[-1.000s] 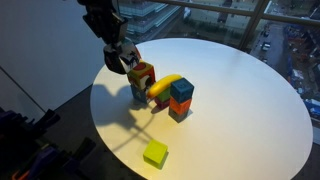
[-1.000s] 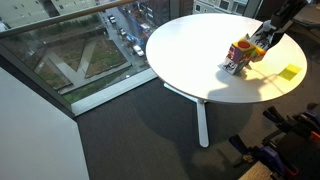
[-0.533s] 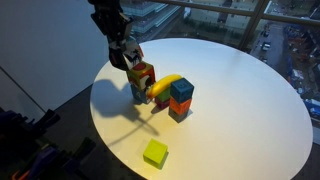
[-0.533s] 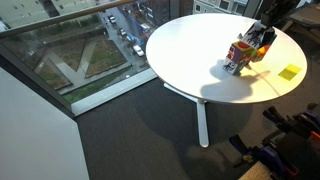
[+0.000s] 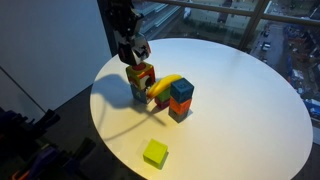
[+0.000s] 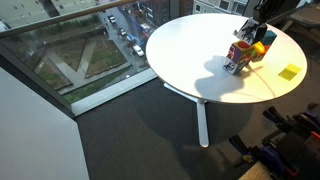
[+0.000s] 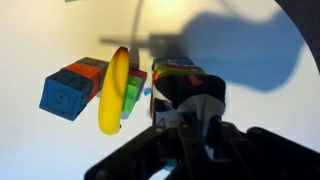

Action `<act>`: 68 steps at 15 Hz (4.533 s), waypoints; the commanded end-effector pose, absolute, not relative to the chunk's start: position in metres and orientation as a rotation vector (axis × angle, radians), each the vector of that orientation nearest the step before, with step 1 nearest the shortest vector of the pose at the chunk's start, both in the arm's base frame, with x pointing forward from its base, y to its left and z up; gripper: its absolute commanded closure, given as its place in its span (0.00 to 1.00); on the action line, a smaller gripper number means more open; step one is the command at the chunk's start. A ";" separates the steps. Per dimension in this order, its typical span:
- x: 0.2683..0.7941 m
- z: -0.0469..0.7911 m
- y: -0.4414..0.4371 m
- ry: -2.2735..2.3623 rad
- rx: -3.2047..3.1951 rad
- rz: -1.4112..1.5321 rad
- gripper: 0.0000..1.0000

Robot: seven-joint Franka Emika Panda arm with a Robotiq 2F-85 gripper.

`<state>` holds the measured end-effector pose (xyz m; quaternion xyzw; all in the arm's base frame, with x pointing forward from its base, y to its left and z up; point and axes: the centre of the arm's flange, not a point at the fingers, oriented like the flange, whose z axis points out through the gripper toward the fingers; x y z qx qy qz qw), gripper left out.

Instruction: Put the black and white cube on the top of the block stack

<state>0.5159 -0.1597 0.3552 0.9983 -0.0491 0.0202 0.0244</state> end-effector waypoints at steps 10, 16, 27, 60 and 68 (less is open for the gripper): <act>0.537 0.343 -0.164 -0.204 3.094 -0.045 0.93; 0.539 0.338 -0.167 -0.205 3.096 -0.058 0.93; 0.539 0.333 -0.170 -0.204 3.098 -0.065 0.83; 0.505 0.393 -0.167 -0.268 3.140 0.057 0.00; 0.471 0.433 -0.138 -0.286 3.144 0.205 0.00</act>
